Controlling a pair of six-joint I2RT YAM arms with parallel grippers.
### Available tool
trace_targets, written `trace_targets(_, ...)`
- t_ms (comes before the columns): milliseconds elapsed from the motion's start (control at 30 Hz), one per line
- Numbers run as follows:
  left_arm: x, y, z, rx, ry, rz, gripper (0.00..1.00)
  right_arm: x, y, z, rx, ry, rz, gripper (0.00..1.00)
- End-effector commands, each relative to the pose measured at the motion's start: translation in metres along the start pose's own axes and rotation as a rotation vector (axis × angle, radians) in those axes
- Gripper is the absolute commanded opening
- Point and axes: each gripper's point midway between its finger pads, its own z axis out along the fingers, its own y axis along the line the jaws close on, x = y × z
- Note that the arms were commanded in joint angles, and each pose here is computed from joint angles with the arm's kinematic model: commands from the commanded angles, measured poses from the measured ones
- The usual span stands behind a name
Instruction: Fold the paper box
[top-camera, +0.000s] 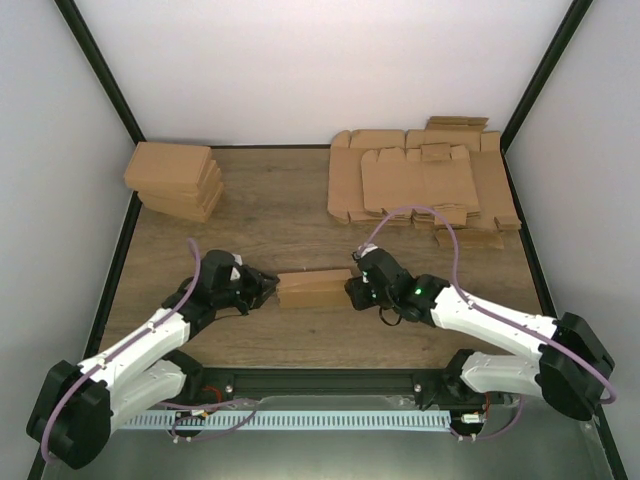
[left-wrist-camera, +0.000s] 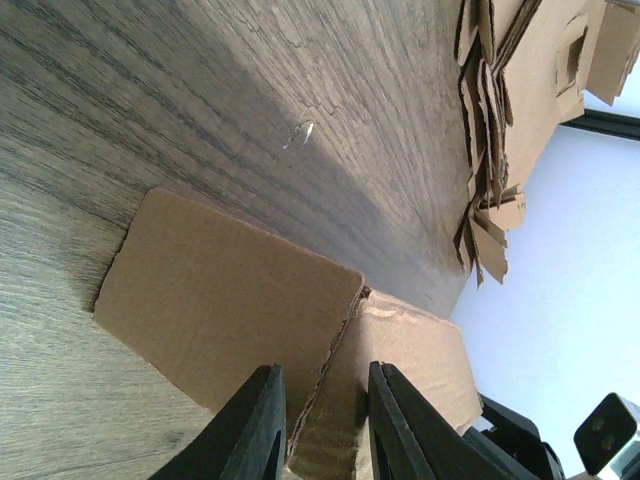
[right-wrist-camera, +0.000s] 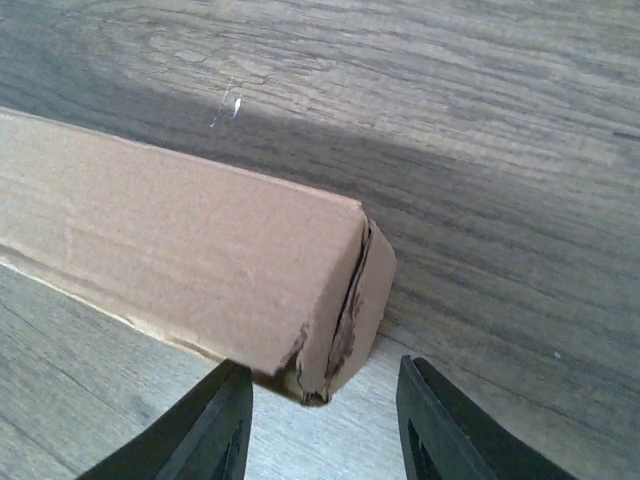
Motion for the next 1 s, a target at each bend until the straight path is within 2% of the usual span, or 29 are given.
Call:
trace_targets(0, -0.002, 0.004, 0.0, -0.036, -0.012, 0.01, 0.26, 0.001, 0.008, -0.012, -0.034, 0.022, -0.01, 0.47)
trace_targets(100, -0.002, 0.003, -0.001, -0.035, -0.013, 0.014, 0.26, -0.001, 0.011, -0.017, -0.046, 0.024, 0.004, 0.58)
trace_targets(333, -0.002, 0.005, -0.001, -0.04, -0.014, 0.018, 0.26, -0.029, 0.027, -0.045, -0.113, -0.054, 0.04, 0.64)
trace_targets(600, -0.002, 0.004, -0.002, -0.04, -0.018, 0.018, 0.26, -0.05, 0.018, -0.05, -0.09, -0.01, 0.128, 0.65)
trace_targets(800, -0.002, 0.006, -0.003, -0.04, -0.022, 0.021, 0.26, -0.059, 0.007, -0.051, -0.235, 0.025, 0.254, 0.68)
trace_targets(967, -0.002, 0.006, -0.003, -0.042, -0.023, 0.02, 0.26, -0.049, 0.004, -0.045, -0.324, 0.069, 0.323, 0.65)
